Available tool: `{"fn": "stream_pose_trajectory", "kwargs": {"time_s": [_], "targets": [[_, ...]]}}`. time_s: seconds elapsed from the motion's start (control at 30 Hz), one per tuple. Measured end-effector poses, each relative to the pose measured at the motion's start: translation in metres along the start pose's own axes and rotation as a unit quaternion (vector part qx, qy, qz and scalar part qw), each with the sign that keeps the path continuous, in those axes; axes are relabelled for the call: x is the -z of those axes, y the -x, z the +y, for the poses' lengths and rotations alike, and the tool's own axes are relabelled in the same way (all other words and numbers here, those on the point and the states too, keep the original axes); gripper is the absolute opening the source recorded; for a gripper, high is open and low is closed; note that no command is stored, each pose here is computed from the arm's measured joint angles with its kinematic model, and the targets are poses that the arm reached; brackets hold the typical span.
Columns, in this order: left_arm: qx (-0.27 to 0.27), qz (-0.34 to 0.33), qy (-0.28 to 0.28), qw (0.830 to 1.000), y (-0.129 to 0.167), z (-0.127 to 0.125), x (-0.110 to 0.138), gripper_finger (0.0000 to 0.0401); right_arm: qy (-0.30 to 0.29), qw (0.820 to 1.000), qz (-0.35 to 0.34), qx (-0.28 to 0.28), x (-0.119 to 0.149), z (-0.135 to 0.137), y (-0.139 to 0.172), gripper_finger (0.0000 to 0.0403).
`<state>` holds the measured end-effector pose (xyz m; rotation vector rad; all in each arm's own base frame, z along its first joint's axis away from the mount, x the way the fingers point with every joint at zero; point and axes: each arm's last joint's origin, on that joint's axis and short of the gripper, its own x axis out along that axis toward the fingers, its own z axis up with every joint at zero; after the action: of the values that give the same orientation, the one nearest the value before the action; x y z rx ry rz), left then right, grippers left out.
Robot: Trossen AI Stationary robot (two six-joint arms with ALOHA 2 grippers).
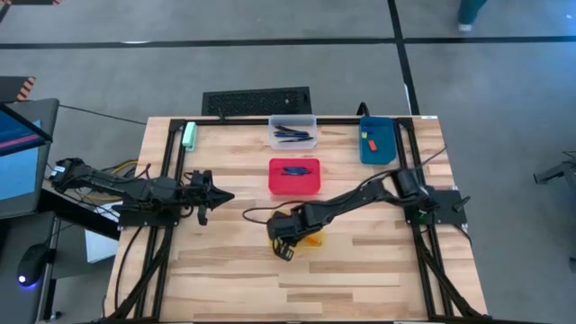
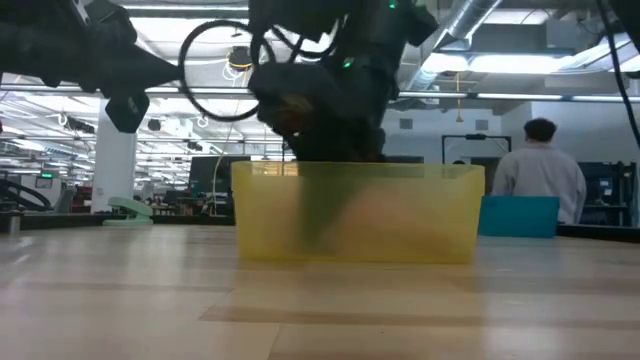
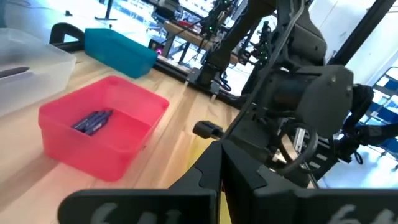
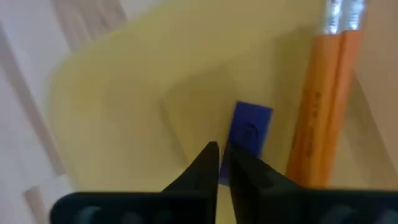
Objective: Sort crayons/erasers/pens/pencils in bins
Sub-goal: Adjust the orange pencils in the yellow bin
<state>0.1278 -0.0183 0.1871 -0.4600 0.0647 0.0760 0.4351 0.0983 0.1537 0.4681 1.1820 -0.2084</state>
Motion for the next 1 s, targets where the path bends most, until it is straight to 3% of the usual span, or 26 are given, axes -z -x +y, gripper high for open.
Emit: {"fn": "stream_pose_trajectory", "kwargs": {"time_s": [0.73, 1.0], "targets": [[-0.003, 0.015, -0.020, 1.000, 0.000, 0.001, 0.003, 0.0000, -0.029, 0.999, 0.032, 0.000, -0.010, 0.000, -0.001, 0.0220], [-0.004, 0.017, -0.033, 0.999, 0.000, 0.001, 0.003, 0.0000, -0.048, 0.998, 0.050, 0.013, -0.006, -0.002, -0.001, 0.0232]]}}
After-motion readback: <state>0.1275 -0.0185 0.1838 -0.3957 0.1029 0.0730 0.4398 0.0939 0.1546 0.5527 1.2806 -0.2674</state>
